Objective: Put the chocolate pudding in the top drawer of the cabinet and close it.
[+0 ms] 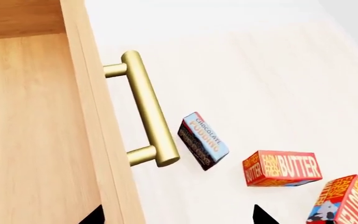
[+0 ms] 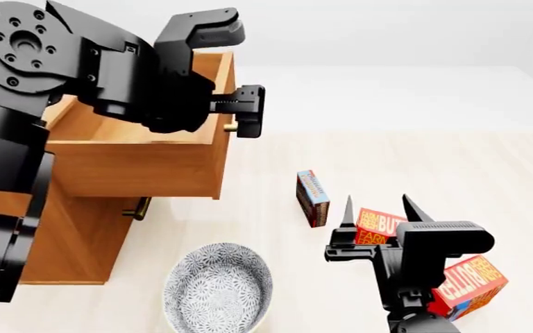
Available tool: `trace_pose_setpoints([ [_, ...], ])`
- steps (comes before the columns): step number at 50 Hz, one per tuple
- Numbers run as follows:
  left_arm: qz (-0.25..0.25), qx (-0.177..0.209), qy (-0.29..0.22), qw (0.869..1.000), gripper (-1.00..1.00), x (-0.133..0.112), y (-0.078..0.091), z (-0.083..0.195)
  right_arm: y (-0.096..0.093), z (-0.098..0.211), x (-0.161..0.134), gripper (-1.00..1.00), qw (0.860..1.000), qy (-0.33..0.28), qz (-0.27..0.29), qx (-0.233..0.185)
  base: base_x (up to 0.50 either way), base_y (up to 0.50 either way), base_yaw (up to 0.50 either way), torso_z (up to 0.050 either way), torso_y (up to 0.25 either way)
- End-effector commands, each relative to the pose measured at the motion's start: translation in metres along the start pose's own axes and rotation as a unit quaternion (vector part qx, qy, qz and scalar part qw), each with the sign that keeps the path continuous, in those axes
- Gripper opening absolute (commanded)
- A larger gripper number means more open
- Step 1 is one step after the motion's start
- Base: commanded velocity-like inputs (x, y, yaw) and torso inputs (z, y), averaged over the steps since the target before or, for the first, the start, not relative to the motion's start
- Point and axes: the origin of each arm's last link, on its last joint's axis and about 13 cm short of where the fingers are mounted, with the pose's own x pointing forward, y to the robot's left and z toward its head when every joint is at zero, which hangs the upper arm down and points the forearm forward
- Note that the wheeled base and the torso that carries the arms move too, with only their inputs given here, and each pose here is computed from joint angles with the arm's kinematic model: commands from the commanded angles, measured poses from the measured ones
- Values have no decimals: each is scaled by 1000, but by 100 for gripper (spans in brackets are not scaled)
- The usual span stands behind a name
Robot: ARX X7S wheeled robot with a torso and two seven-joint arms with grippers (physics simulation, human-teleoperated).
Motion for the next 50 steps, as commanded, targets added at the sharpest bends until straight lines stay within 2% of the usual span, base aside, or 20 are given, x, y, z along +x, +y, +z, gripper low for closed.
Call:
trace_pose_setpoints([
  [1,-8,28,-52,998,100,-6,-2,10,1,0,1,100,1000,0,1,0,0,0,0,0,0],
  [6,6,38,-61,997,100,-8,0,12,1,0,1,100,1000,0,2,0,0,0,0,0,0],
  [23,15,32,-84,996,100,-27,5,16,0,1,-1,100,1000,-2,2,-1,0,0,0,0,0],
  [38,20,46,-143,988,100,-56,7,7,1,3,-1,100,1000,-4,3,-5,0,0,0,0,0],
  [50,16,68,-214,974,100,-70,5,-12,2,4,-1,100,1000,-5,4,-6,0,0,0,0,0],
])
